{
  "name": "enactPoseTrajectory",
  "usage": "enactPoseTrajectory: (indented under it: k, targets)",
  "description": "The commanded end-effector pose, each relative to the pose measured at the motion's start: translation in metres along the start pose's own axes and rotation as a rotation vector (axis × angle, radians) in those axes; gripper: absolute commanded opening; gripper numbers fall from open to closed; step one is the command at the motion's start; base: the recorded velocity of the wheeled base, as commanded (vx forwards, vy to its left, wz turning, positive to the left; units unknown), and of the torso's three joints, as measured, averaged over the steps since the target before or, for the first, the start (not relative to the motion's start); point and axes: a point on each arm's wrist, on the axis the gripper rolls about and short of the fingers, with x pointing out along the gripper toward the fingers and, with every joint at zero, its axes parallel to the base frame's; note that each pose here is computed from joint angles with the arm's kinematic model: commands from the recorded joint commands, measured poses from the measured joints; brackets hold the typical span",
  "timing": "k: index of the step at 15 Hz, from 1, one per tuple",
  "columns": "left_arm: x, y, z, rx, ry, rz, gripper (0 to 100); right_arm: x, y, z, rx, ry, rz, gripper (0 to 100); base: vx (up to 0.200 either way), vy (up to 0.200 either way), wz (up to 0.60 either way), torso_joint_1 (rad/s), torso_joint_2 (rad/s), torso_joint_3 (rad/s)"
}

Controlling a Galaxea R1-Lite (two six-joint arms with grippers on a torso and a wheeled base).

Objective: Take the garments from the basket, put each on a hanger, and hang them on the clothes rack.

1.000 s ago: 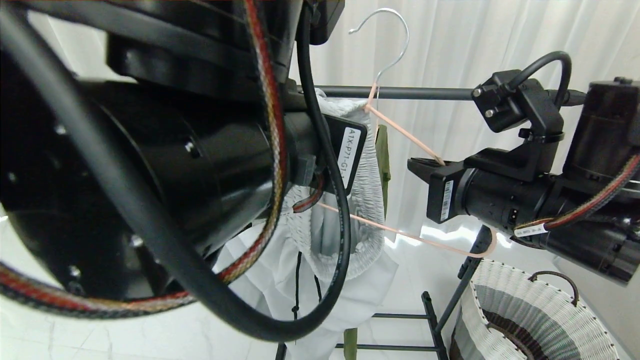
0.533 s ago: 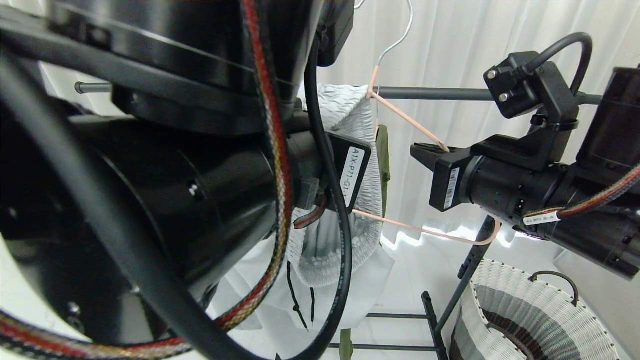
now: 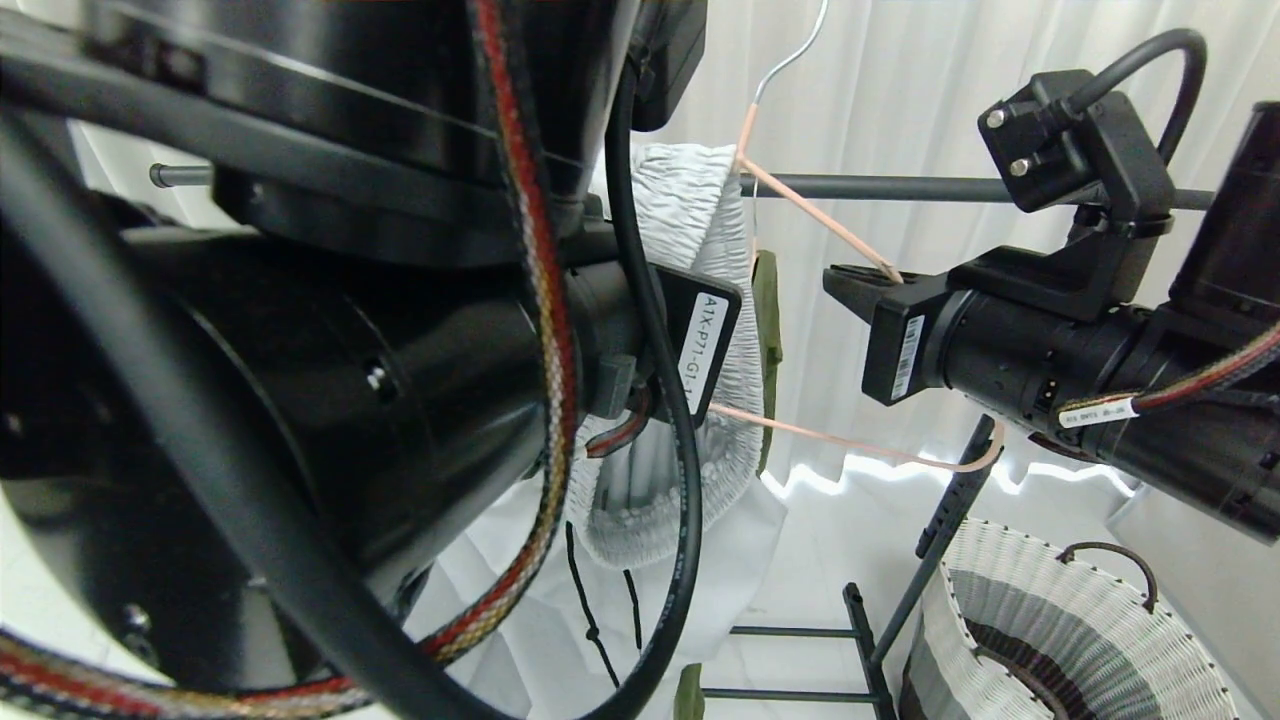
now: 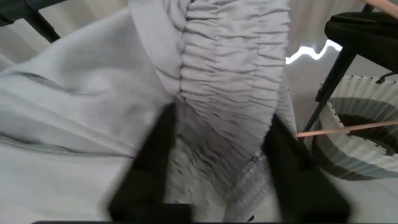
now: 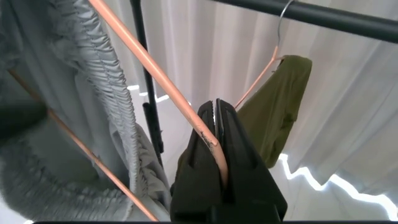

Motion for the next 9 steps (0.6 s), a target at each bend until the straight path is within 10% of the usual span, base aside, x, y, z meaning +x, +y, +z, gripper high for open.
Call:
enactPoseTrajectory:
  k: [1, 9]
  targets:
    - [0.000, 0.000, 0.000, -0.001, 0.000, 0.001, 100, 0.000, 0.000, 0.003, 0.003, -0.020, 0.000, 0, 0.000, 0.000, 0.00, 0.000, 0.00, 0.000]
    - [-0.034, 0.030, -0.014, 0.010, -0.015, -0.012, 100, 0.002, -0.008, 0.004, -0.039, -0.033, -0.030, 0, 0.000, 0.000, 0.00, 0.000, 0.00, 0.000]
